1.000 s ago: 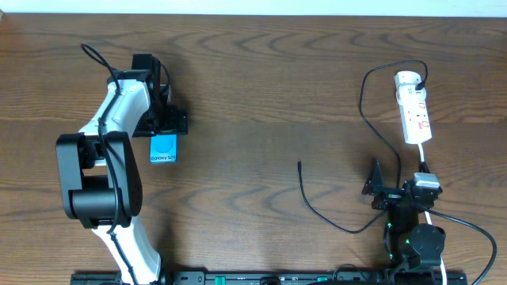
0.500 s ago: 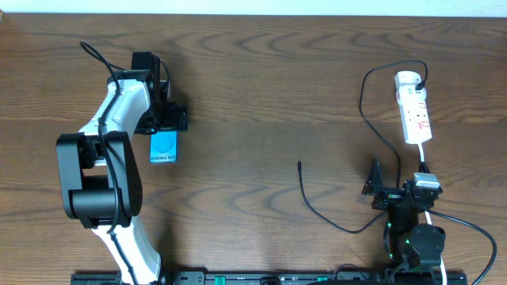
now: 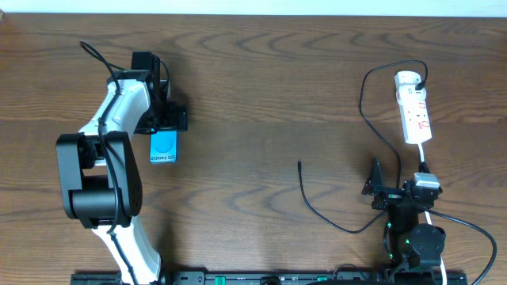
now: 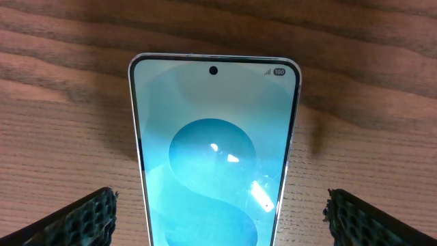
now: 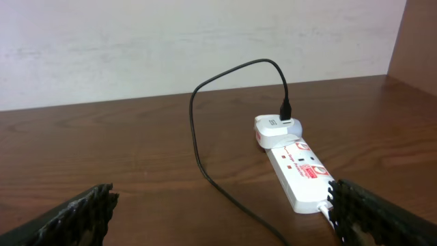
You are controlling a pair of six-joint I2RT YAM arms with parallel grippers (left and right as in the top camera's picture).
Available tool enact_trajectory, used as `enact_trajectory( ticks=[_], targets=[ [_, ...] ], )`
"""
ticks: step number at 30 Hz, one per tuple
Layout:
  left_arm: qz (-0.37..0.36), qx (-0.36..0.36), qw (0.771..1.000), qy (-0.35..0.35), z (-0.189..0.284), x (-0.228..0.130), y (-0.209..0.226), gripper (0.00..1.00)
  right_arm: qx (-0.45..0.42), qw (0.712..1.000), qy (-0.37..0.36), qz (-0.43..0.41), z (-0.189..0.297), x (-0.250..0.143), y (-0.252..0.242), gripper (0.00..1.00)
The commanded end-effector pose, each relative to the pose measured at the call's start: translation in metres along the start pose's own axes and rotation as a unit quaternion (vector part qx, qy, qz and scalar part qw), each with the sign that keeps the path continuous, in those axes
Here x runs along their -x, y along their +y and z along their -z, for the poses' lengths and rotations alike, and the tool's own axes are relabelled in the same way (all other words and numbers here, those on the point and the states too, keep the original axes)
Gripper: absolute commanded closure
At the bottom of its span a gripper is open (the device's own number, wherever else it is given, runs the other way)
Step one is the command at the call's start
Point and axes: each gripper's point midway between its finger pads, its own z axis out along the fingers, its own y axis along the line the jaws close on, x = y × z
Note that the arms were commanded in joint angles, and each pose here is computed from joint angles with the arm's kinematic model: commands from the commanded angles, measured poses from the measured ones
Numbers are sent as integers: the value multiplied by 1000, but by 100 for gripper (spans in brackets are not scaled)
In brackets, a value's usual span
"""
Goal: Plug charger to phone and switch on socket
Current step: 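Close the left gripper on the phone's bottom edge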
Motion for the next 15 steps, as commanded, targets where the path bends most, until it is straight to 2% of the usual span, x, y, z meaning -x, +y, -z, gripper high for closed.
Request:
enact_trajectory(
  ticks=[1, 15],
  targets=[
    [-4, 7, 1000, 6, -4, -2, 4, 2, 5, 1000, -1, 7, 0, 0, 2, 1],
    [-4, 7, 1000, 11, -12, -3, 5, 2, 5, 1000, -1, 7, 0, 0, 2, 1]
  ],
)
